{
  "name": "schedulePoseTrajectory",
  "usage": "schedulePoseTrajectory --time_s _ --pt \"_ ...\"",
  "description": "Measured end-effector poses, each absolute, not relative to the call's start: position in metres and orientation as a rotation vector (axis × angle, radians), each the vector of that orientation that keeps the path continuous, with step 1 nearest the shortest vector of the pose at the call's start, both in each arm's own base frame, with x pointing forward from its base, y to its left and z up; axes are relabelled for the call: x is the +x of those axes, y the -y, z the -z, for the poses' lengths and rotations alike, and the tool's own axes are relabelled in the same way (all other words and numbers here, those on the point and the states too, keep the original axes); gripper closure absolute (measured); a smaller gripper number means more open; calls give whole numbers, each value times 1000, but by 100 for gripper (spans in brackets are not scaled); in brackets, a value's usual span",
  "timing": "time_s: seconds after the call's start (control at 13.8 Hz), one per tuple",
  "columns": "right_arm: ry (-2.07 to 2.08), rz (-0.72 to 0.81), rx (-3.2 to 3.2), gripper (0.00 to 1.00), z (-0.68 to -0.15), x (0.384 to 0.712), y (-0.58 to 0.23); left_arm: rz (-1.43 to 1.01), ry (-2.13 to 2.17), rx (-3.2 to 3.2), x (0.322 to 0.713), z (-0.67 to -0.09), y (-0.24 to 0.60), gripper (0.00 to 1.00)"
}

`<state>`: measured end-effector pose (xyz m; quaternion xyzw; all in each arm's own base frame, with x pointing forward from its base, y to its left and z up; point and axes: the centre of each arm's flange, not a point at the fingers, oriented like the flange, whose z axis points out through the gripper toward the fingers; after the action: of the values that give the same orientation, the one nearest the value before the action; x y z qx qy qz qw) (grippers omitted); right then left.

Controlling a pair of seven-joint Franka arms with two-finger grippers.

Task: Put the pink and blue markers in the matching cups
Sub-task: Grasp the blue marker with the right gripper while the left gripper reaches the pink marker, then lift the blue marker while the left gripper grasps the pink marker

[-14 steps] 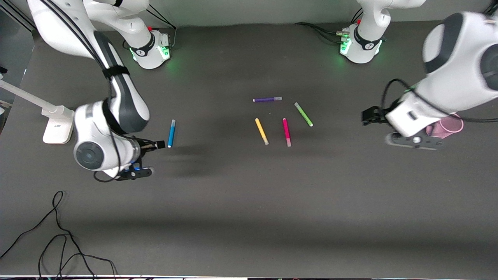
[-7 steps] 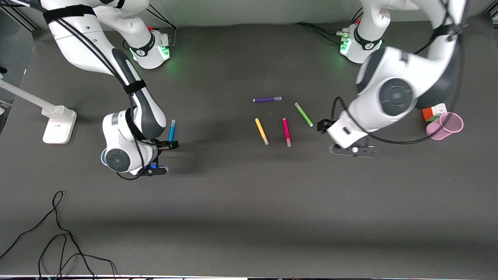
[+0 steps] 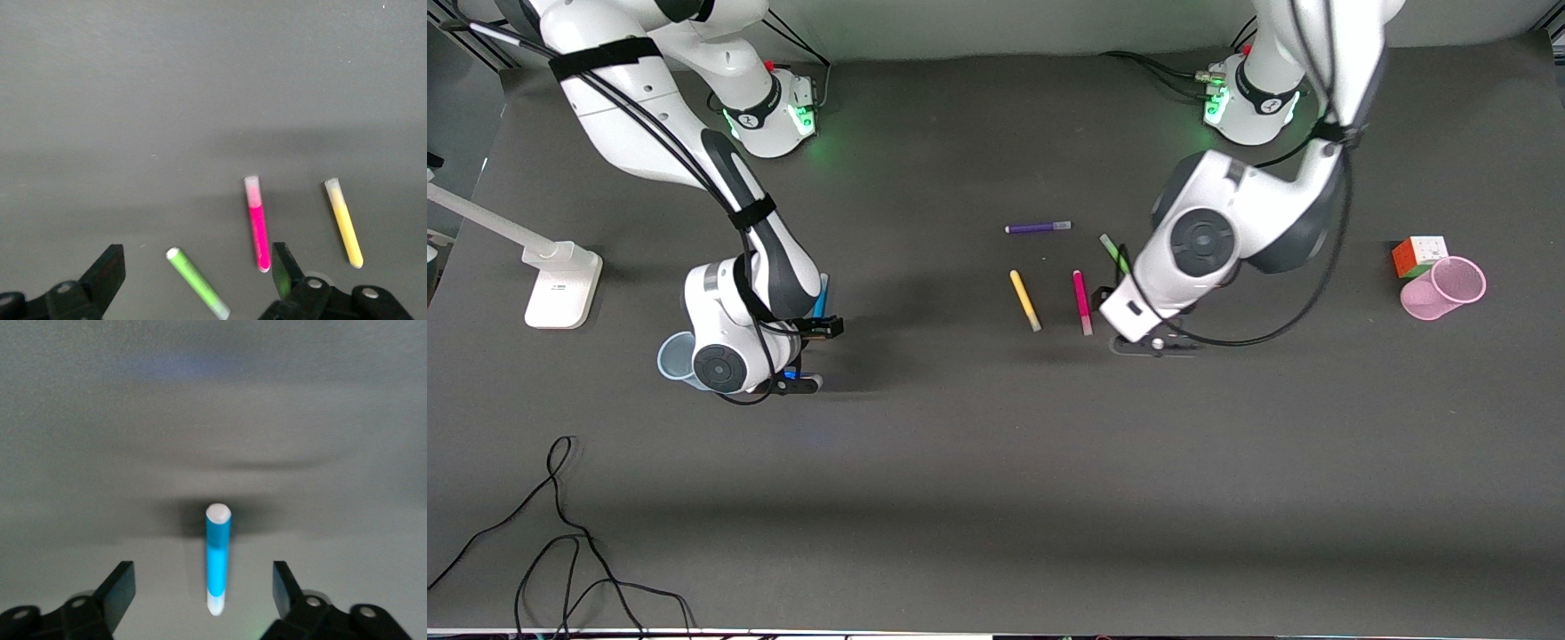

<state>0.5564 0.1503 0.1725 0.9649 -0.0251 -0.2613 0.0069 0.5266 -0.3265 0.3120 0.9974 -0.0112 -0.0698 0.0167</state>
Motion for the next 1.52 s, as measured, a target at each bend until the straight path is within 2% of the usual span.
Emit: schedulePoseTrajectory --time_s 0.22,0.29,0.51,0.65,0.72,1.01,1.16,1.52 --pt "102 799 3035 13 -157 553 -150 190 -4 3099 512 -267 358 2" --pt "104 800 3033 20 -155 552 -150 179 -2 3097 508 -250 364 3" --pt "111 798 3033 57 -153 552 -149 163 11 3097 488 -209 367 3" --pt "116 794 3034 78 -154 553 -148 182 -1 3109 470 -196 372 3" --pt "120 792 3035 83 -154 553 -148 186 -10 3113 462 -193 378 3" --pt "124 788 3037 83 -154 554 -148 150 -39 3103 453 -191 388 6" --pt "126 766 3045 83 -158 558 -148 144 -49 3104 455 -188 384 22" --pt "109 609 3099 83 -215 579 -150 158 -53 3115 454 -181 379 23"
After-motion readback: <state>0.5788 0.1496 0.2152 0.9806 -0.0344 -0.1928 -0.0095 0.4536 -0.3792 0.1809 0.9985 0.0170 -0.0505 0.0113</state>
